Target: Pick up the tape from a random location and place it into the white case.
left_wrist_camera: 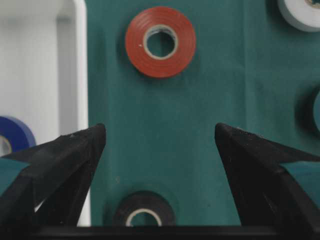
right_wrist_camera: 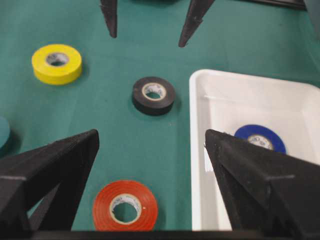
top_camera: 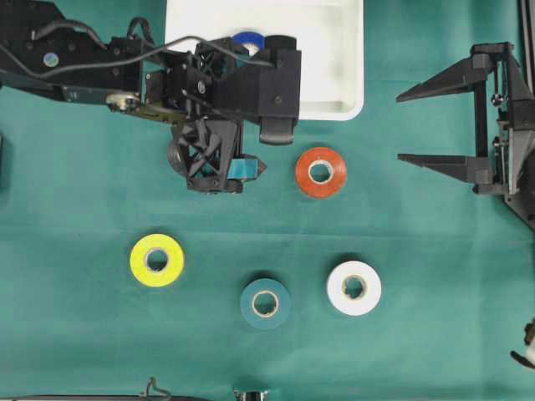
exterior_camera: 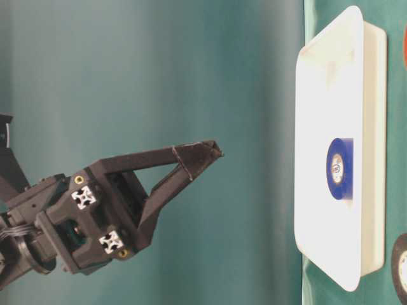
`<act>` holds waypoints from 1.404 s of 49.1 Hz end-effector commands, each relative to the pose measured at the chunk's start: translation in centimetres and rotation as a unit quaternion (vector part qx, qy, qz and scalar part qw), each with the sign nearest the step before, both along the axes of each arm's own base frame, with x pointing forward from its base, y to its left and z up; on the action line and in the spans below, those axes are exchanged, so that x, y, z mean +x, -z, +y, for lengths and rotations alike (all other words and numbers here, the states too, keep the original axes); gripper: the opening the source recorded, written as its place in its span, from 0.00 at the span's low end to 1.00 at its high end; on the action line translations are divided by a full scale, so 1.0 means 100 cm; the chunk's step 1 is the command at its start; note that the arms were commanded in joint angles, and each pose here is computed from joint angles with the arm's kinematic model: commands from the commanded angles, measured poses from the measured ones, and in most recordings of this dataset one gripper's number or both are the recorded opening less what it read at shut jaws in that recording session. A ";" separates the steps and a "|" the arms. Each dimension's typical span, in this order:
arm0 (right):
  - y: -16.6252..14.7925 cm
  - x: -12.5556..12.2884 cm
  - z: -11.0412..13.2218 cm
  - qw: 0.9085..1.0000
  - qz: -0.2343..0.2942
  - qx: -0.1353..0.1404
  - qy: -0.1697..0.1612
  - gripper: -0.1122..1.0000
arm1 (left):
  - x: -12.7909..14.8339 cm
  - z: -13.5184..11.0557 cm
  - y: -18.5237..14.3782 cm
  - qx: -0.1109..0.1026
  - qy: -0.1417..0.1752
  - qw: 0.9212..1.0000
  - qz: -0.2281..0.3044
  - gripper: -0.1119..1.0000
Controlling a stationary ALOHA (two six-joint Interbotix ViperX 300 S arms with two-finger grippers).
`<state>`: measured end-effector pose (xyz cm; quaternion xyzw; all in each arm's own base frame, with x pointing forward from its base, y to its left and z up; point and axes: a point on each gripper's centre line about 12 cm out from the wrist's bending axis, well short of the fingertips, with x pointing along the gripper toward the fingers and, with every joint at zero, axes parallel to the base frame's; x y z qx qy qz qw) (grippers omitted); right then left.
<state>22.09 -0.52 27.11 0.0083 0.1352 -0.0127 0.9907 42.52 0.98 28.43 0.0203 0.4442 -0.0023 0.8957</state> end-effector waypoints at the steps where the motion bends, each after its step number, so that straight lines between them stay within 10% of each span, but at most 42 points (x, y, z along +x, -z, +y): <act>1: -0.011 0.003 0.000 1.000 -0.016 0.000 0.001 0.93 | -0.005 0.005 -0.020 0.001 -0.006 1.000 -0.028 0.99; 22: -0.012 0.003 0.000 1.000 -0.015 0.001 0.001 0.93 | -0.052 0.005 -0.043 0.004 -0.008 0.997 -0.076 0.99; 45: -0.012 0.003 0.000 1.000 -0.015 0.001 0.001 0.93 | -0.150 0.005 -0.051 0.008 -0.015 0.977 -0.211 0.99; 69: -0.006 0.002 0.000 1.000 -0.006 0.001 0.001 0.93 | -0.199 0.002 0.001 0.008 -0.016 0.963 -0.270 0.99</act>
